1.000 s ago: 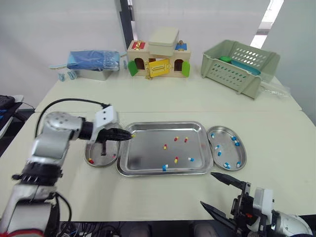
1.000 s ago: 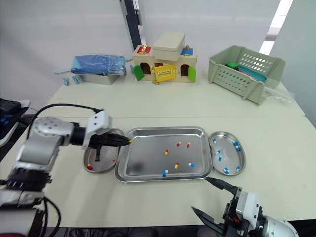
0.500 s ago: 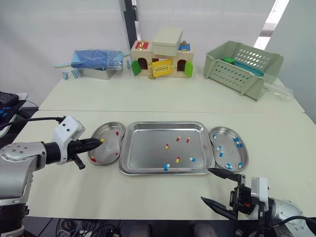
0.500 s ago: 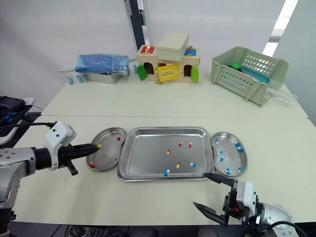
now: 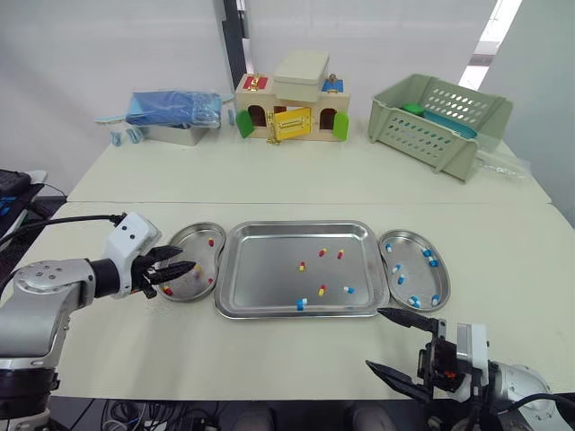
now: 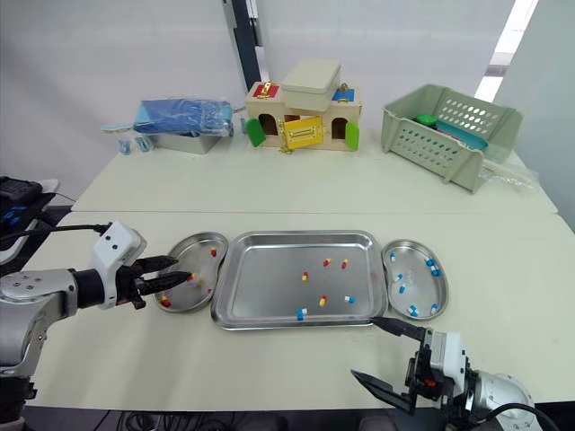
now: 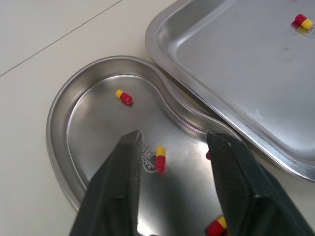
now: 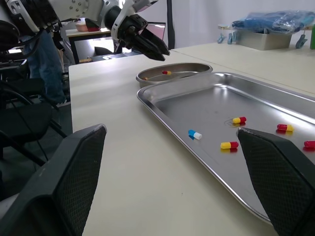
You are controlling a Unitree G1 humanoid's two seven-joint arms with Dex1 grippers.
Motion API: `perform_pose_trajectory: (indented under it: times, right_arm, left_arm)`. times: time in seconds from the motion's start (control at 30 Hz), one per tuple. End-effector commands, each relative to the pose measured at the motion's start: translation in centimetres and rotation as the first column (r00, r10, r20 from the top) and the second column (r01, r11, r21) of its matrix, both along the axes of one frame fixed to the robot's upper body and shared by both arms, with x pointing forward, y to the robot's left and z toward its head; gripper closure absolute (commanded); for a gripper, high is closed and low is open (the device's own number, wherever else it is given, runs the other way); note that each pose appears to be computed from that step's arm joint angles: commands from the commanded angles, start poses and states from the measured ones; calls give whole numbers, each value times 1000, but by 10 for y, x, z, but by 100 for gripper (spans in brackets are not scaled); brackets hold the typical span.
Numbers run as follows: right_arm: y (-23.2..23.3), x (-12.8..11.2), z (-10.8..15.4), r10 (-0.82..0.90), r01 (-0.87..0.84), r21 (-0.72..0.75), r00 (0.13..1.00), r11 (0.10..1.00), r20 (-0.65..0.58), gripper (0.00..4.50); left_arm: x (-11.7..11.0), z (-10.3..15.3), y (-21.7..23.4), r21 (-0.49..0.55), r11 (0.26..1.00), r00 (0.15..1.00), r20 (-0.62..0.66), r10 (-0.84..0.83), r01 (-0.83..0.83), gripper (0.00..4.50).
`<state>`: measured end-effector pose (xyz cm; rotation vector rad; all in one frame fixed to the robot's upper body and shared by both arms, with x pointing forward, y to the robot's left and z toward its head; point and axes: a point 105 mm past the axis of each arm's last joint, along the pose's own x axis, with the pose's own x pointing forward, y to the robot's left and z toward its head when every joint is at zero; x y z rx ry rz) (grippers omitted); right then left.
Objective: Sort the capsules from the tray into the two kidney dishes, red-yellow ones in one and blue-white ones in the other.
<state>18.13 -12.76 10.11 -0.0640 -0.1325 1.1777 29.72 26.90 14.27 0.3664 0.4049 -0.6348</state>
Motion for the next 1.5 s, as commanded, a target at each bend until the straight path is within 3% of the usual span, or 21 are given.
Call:
perform_pose_trajectory:
  times: [0.03,0.13,0.17,0.47,0.6,0.97,1.1,1.27,1.5]
  right_arm:
    - [0,-1,11,-5,5,2,999,1000,33,0]
    - [-1,0,11,-8,8,0,1000,1000,29,0]
    - [-1,0,11,-9,9,-1,1000,1000,28,0]
    - [-14,12,11,-51,52,-35,998,998,39,0]
    - [-33,16,7,-77,75,-129,997,989,-17,0]
    - [-119,28,11,-281,223,-318,948,921,-149,0]
    - [-168,50,14,-416,344,-396,903,851,-110,0]
    - [-196,68,19,-463,389,-444,884,807,-68,0]
    - [-199,80,27,-445,383,-451,895,806,-35,0]
  left_arm:
    - [3,10,-2,0,1000,999,42,-12,13,105]
    - [3,9,-3,-3,1000,999,40,-15,15,5]
    - [3,9,-3,-3,1000,999,39,-15,15,2]
    - [5,10,2,-30,1000,999,53,8,-6,2]
    - [0,23,18,-39,998,987,152,57,-51,2]
    - [-62,21,106,-50,963,944,191,270,-265,2]
    - [-89,16,144,-14,926,900,231,369,-377,2]
    - [-101,13,155,-8,914,881,265,392,-405,2]
    - [-101,11,149,-37,922,877,297,379,-385,2]
